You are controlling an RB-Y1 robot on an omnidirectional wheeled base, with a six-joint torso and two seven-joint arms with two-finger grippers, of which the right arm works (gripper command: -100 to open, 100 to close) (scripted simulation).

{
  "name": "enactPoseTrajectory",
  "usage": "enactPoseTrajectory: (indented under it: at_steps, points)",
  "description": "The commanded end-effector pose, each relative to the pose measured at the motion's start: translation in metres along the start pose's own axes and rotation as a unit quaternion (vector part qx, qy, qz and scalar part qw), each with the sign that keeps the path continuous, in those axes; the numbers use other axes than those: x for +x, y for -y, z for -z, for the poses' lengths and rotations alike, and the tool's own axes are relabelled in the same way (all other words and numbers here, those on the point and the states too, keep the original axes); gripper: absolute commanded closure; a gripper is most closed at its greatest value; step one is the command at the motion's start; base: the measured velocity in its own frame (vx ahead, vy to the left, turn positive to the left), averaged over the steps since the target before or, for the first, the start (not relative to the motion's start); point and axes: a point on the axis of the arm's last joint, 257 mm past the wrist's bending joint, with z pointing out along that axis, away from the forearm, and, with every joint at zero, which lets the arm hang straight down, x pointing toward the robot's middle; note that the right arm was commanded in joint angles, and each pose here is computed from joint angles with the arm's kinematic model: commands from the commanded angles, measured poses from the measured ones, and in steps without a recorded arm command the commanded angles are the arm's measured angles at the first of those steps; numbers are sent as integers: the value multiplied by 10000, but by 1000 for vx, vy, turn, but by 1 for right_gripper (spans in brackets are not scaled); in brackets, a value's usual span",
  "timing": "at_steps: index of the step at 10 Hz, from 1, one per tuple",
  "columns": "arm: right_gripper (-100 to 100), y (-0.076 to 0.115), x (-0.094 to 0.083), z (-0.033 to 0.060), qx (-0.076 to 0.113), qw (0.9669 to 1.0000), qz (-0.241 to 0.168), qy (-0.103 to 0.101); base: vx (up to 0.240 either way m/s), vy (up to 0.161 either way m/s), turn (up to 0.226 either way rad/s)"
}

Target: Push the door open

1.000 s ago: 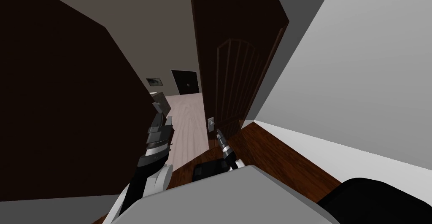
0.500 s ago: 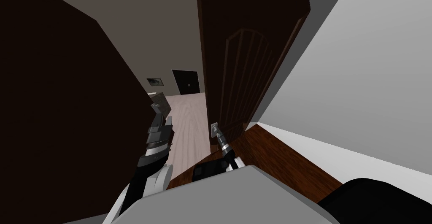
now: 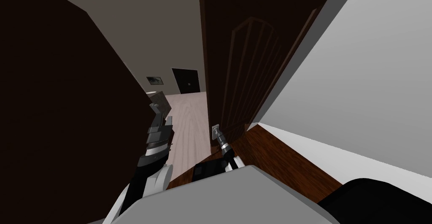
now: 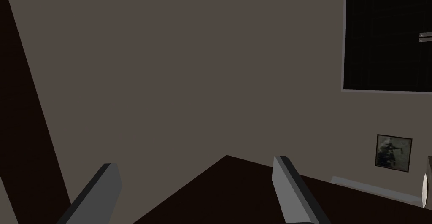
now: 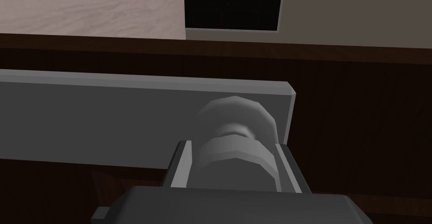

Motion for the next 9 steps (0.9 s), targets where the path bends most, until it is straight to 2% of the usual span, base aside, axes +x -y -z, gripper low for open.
enactPoseTrajectory:
  at_steps: [1, 3, 4, 9]
  points:
    - [100, 33, -1, 23, 39, 10000, -2, 1, 0, 0, 0]
    - [100, 33, -1, 23, 39, 10000, -2, 1, 0, 0, 0]
    - [100, 16, -55, 7, 17, 10000, 30, 28, 94, 43, -29]
    - [100, 65, -299, 29, 71, 9997, 136, 181, 168, 90, -63]
